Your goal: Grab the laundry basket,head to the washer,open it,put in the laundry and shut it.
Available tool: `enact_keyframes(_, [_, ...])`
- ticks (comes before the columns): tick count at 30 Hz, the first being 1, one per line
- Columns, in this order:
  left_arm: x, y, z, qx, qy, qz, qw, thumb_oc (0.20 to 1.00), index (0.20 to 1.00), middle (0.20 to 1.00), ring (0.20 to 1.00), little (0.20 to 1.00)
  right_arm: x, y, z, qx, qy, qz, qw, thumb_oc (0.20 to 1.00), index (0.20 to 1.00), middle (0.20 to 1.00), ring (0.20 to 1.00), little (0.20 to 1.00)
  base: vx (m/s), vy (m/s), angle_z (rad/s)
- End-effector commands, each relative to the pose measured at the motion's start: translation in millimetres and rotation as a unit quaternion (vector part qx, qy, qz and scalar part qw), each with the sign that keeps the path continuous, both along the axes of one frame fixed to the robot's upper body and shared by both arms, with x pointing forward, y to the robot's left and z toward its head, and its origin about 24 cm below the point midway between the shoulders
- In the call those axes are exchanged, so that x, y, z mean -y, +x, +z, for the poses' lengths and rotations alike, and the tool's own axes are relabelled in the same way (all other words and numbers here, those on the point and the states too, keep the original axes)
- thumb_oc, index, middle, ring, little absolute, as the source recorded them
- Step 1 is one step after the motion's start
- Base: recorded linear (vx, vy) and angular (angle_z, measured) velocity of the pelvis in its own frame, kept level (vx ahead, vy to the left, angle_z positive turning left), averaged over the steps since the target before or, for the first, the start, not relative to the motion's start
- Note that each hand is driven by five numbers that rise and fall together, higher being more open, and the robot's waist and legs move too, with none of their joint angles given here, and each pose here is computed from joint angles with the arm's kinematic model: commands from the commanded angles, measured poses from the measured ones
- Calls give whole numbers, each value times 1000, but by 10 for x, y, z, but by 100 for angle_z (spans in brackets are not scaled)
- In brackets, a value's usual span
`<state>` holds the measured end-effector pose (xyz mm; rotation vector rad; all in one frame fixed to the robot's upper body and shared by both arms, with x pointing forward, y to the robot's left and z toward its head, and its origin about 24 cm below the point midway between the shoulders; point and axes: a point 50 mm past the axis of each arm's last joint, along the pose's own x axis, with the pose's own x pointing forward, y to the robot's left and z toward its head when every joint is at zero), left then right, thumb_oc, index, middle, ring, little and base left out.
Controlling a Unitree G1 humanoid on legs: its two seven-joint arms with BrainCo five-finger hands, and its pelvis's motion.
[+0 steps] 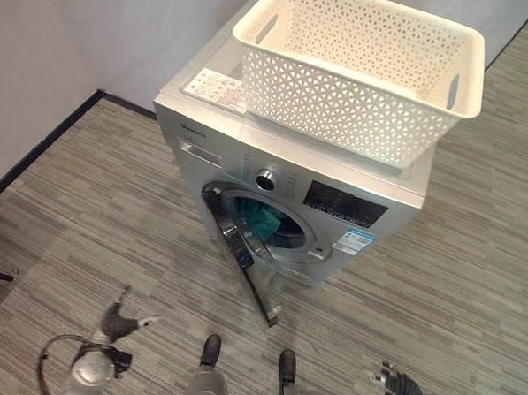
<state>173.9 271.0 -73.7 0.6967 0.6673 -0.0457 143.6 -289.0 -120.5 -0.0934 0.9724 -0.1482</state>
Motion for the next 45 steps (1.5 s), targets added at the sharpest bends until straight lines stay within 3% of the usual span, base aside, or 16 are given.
enact_keyframes(1, [7, 163, 16, -67, 93, -157, 981, 1000, 1000, 1000, 1000, 1000, 167, -2, 75, -12, -50, 25, 998, 1000, 1000, 1000, 1000, 1000, 21, 43, -3])
enact_keyframes(3, [200, 288, -126, -110, 136, -248, 953, 1000, 1000, 1000, 1000, 1000, 214, 29, 119, -4, -69, 40, 997, 1000, 1000, 1000, 1000, 1000, 52, 76, -9])
enact_keyframes(7, [360, 442, -212, -133, 182, -308, 924, 1000, 1000, 1000, 1000, 1000, 214, 94, 176, 17, -76, 52, 996, 1000, 1000, 1000, 1000, 1000, 35, 103, -20])
enact_keyframes(10, [381, 895, 22, -94, 290, -352, 885, 1000, 1000, 1000, 1000, 1000, 150, 193, 242, 51, -69, 71, 994, 1000, 1000, 1000, 1000, 1000, -19, 86, -43])
enact_keyframes(17, [239, 1736, 958, 31, 423, -316, 849, 1000, 1000, 1000, 1000, 1000, 159, 387, 430, 126, -65, 47, 989, 1000, 1000, 1000, 1000, 1000, -92, 77, -23])
enact_keyframes(20, [190, 2131, 1723, 127, 450, -240, 850, 1000, 1000, 1000, 1000, 1000, 129, 527, 552, 177, -51, 25, 983, 1000, 1000, 1000, 1000, 1000, -83, 67, -15])
enact_keyframes(26, [281, 2427, 2745, 272, 408, -127, 862, 1000, 1000, 1000, 1000, 1000, -27, 707, 656, 227, -31, 12, 973, 1000, 1000, 1000, 1000, 1000, -50, 39, -8])
enact_keyframes(28, [440, 2486, 3278, 381, 307, -70, 869, 1000, 1000, 1000, 1000, 1000, -141, 761, 623, 231, -20, 9, 973, 1000, 1000, 1000, 1000, 1000, -23, 43, -9])
enact_keyframes(33, [814, 2489, 3662, 500, 155, -54, 850, 1000, 1000, 1000, 1000, 1000, -254, 792, 561, 221, -18, 17, 975, 1000, 1000, 1000, 1000, 1000, -1, 16, 3])
enact_keyframes(35, [1109, 2496, 3355, 505, 50, -77, 858, 1000, 1000, 1000, 1000, 1000, -307, 751, 504, 209, -14, 27, 977, 1000, 1000, 1000, 1000, 1000, 14, 4, 2])
enact_keyframes(36, [1108, 2495, 3351, 505, 50, -77, 858, 1000, 1000, 1000, 1000, 1000, -306, 748, 503, 209, -14, 27, 978, 1000, 1000, 1000, 1000, 1000, 44, 16, 4])
enact_keyframes(37, [1182, 2450, 2898, 470, -1, -94, 878, 1000, 1000, 1000, 1000, 1000, -312, 677, 462, 198, -13, 36, 980, 1000, 1000, 1000, 1000, 1000, 34, 14, 5])
enact_keyframes(39, [1196, 2388, 2587, 444, -21, -102, 890, 1000, 1000, 1000, 1000, 1000, -308, 615, 426, 188, -13, 41, 981, 1000, 1000, 1000, 1000, 1000, 75, 20, -4])
enact_keyframes(40, [1194, 2151, 1938, 391, -89, -101, 911, 1000, 1000, 1000, 1000, 1000, -308, 504, 364, 176, -10, 39, 984, 1000, 1000, 1000, 1000, 1000, 89, 17, -20])
enact_keyframes(41, [1193, 2150, 1938, 391, -89, -101, 911, 1000, 1000, 1000, 1000, 1000, -309, 504, 363, 176, -10, 39, 984, 1000, 1000, 1000, 1000, 1000, 122, 13, -29])
enact_keyframes(45, [1038, 1194, 569, 215, -218, -46, 951, 1000, 1000, 1000, 1000, 1000, -300, 139, 81, 96, -4, 13, 995, 1000, 1000, 1000, 1000, 1000, 162, 10, -19])
